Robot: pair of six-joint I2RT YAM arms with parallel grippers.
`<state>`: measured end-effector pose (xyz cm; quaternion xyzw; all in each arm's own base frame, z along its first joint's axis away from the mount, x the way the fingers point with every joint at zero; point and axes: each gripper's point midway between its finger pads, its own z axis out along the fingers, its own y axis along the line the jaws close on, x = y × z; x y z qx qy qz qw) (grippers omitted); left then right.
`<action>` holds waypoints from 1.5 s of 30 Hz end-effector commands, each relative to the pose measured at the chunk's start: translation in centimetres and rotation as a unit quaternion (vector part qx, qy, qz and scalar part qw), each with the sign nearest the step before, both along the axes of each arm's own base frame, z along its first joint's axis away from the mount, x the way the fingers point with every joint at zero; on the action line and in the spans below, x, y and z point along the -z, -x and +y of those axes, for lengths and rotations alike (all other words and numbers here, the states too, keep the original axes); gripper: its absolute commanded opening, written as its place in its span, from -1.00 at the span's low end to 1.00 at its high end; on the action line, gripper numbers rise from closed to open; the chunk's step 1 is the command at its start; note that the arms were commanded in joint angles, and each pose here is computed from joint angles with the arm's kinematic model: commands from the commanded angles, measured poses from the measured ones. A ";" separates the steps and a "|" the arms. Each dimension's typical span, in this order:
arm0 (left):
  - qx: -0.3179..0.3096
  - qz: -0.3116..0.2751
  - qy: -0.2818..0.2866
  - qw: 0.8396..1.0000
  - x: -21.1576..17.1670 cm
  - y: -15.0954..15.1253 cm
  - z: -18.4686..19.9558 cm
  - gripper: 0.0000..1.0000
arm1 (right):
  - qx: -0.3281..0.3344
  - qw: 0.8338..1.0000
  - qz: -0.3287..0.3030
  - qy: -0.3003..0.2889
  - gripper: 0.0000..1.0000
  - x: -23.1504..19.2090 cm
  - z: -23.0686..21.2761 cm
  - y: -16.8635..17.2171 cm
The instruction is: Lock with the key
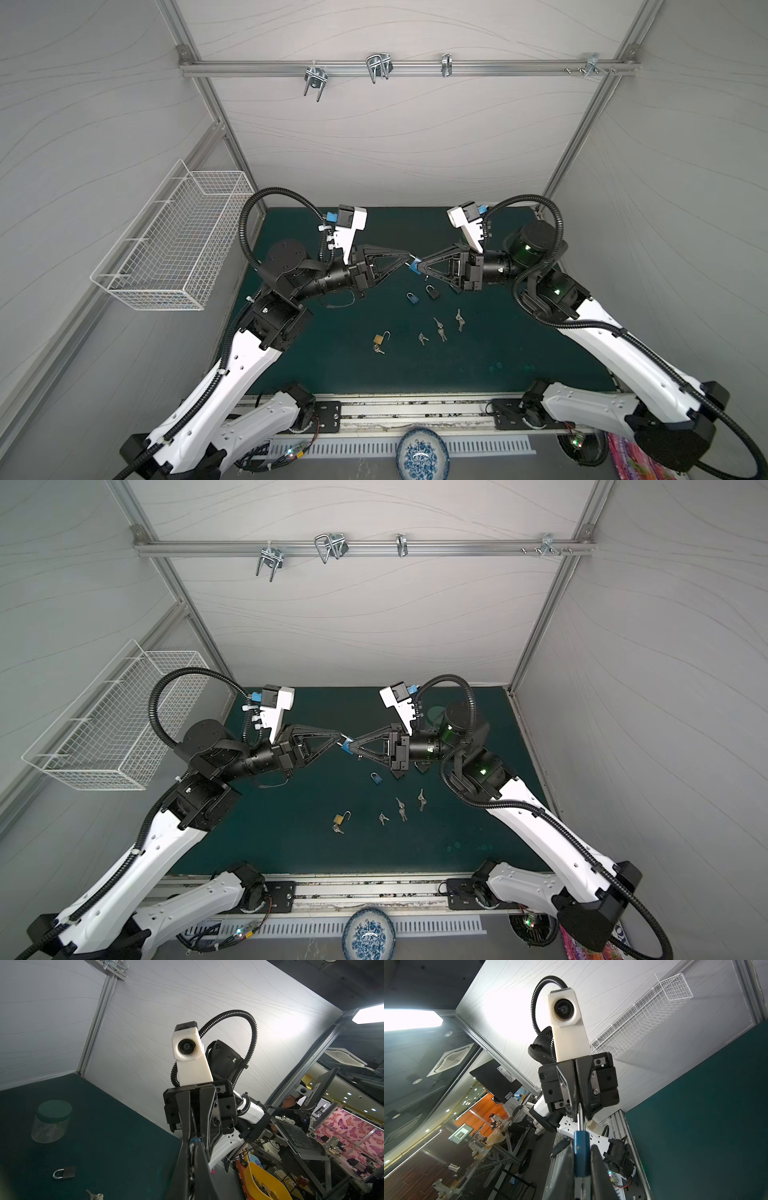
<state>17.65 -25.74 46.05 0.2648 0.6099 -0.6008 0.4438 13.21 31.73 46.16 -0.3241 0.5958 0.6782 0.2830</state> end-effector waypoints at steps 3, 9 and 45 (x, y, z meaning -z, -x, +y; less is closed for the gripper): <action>0.076 0.046 -0.054 0.995 4.6 1.8 -2.6 -1.00 | 0.065 0.996 -0.057 -0.035 -1.00 -2.8 -0.6 -1.1; 0.091 0.058 -0.063 0.992 5.8 2.6 -3.7 -1.00 | 0.122 0.985 -0.124 -0.018 -1.00 -2.4 -1.0 -1.8; -0.060 0.149 -0.015 0.987 5.4 -2.0 0.1 -1.00 | 0.201 0.938 -0.258 0.117 0.11 5.7 -5.1 -1.9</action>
